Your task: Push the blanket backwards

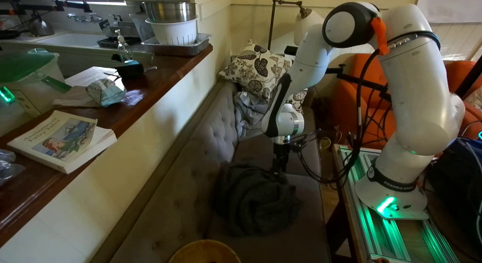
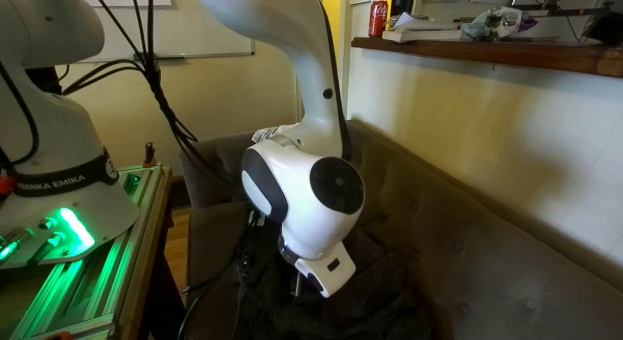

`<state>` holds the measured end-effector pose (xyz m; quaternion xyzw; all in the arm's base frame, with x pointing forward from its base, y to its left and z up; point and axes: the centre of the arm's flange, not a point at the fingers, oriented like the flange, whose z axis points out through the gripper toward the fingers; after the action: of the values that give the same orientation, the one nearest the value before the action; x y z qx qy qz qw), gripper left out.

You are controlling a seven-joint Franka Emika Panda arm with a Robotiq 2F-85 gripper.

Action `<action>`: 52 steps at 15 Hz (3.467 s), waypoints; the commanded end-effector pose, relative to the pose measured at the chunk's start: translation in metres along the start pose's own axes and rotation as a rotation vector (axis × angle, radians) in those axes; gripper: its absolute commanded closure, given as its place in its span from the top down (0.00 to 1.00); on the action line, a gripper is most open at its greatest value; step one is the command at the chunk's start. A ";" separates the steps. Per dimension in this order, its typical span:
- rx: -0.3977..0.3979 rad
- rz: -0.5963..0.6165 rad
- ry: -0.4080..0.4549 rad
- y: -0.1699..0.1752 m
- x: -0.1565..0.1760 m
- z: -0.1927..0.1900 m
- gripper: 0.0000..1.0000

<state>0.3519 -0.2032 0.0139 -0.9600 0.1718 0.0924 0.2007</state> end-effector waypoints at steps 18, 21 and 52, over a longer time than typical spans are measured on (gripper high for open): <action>-0.098 -0.277 0.072 0.049 -0.093 0.067 1.00; -0.035 -0.343 0.114 0.027 -0.099 0.077 1.00; -0.286 -0.189 -0.113 -0.019 -0.020 0.146 1.00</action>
<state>0.3077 -0.1330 -0.0890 -0.9864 0.0897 0.1353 0.0266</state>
